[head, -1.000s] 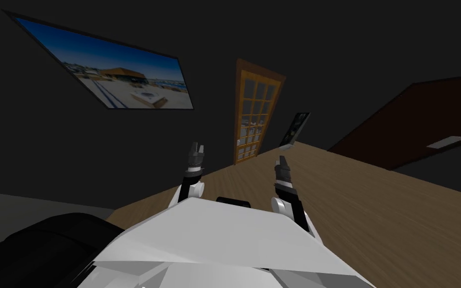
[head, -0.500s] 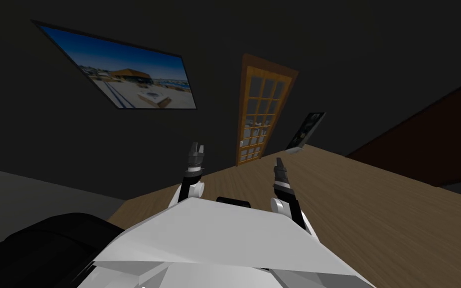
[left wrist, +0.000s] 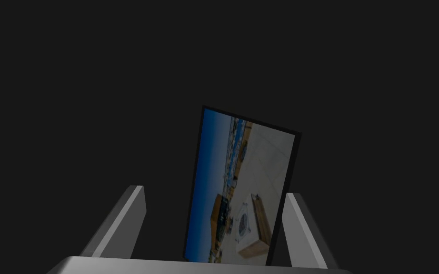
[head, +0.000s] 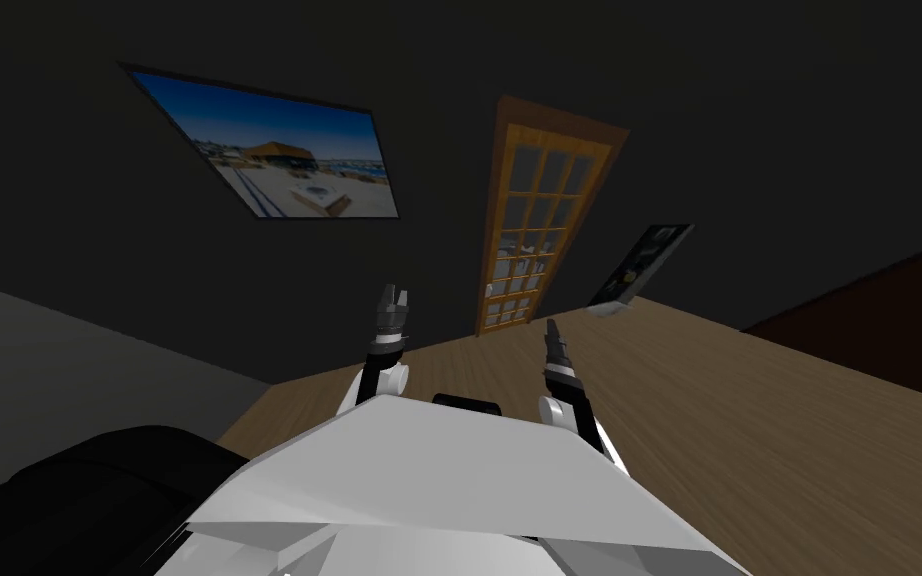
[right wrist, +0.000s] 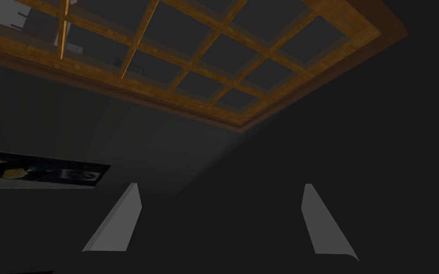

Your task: Pull the door open

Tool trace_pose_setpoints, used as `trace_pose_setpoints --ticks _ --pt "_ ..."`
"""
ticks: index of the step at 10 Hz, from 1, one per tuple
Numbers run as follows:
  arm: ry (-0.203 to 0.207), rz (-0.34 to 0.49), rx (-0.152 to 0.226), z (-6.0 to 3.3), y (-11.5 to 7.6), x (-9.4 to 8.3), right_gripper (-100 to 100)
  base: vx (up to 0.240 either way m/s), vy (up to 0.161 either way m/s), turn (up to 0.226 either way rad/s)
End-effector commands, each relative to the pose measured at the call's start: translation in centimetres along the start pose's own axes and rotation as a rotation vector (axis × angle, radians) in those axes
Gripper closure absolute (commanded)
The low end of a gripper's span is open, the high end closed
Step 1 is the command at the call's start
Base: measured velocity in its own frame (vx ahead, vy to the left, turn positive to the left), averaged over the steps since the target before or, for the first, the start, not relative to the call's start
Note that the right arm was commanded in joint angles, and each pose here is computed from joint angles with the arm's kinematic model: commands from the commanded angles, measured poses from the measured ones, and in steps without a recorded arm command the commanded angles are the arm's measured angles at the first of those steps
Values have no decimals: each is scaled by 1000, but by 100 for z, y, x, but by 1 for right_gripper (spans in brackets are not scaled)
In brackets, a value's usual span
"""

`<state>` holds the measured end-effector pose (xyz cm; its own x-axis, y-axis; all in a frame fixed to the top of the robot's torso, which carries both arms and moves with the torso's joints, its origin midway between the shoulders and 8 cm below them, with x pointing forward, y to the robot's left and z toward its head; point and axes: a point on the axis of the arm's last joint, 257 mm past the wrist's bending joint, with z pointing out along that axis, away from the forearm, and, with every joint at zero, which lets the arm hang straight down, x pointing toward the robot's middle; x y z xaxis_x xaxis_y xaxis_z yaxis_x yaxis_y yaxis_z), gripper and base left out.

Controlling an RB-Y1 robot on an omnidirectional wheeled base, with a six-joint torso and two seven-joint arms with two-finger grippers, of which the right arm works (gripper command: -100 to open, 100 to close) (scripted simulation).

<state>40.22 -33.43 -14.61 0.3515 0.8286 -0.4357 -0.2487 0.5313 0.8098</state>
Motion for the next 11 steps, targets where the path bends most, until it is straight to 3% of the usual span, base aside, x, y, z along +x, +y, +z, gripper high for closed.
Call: trace_pose_setpoints --ticks 1,11 --pt "6 -42 14 -26 -99 42 -100 73 -32 154" --pt "52 -292 100 -192 -706 262 -100 82 -55 160"
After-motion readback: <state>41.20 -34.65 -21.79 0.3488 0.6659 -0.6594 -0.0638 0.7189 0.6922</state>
